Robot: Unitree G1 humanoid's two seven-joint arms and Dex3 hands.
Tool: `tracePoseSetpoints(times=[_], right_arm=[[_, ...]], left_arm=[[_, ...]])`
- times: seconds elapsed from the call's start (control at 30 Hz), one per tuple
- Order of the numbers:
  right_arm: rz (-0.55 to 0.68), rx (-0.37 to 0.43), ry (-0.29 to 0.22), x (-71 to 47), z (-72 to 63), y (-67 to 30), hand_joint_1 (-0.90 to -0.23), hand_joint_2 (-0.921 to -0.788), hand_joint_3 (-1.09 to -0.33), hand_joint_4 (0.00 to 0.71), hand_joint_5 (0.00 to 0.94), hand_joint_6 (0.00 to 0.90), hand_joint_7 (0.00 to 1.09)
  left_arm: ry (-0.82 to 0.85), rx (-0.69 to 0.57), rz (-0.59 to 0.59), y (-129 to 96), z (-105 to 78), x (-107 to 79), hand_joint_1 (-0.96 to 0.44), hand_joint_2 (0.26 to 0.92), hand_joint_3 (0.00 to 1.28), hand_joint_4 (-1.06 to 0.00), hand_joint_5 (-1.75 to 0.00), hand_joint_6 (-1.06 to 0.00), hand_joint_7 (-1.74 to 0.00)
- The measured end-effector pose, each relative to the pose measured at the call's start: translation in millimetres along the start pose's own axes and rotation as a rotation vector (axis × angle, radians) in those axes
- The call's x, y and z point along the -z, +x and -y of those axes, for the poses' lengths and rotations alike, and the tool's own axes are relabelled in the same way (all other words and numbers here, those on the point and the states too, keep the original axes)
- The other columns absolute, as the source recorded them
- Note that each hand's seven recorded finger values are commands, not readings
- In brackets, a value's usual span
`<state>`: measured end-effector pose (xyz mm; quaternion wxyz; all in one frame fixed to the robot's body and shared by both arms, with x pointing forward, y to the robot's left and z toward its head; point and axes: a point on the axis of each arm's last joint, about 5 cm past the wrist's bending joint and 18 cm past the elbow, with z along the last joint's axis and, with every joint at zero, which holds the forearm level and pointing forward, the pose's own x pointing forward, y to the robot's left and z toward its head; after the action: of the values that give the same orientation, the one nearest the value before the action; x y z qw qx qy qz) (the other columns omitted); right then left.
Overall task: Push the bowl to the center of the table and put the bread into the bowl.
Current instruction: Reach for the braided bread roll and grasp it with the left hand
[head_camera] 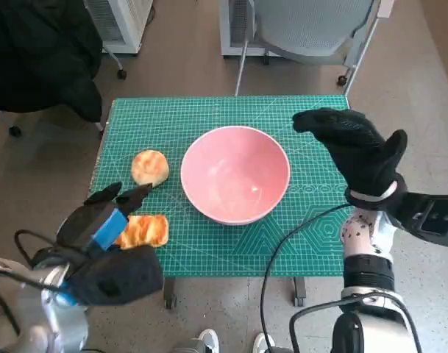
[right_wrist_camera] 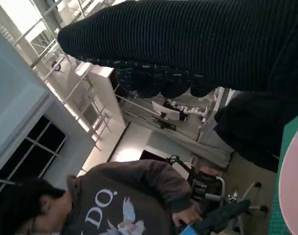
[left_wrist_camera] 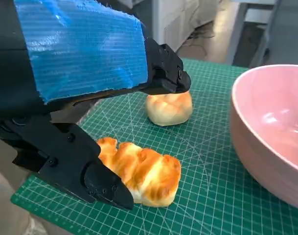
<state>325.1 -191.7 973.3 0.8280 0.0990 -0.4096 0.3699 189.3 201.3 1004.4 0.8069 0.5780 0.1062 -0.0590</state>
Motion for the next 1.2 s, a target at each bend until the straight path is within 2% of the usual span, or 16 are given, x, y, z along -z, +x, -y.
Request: tracePoseSetpoints(times=[0.67,1.2], right_arm=[[0.001,0.002,-0.003,-0.4,0.3,-0.3,-0.644,-0.921,-0.663,0.206,0.003,0.272,0.01],[0.001,0.002,-0.007,-0.5,0.8,-0.7,-0.65,-0.921,-0.666,0.206,0.002,0.271,0.01]], left_arm=[[0.009,0.082,-0.115,27,9.3,-1.8,-0.13,0.734,0.01,-0.21,0.0,-0.36,0.0],[0.022,0.129,-0.166,40,17.5,-3.1,-0.05,0.746,0.01,-0.3,-0.02,-0.41,-0.01]])
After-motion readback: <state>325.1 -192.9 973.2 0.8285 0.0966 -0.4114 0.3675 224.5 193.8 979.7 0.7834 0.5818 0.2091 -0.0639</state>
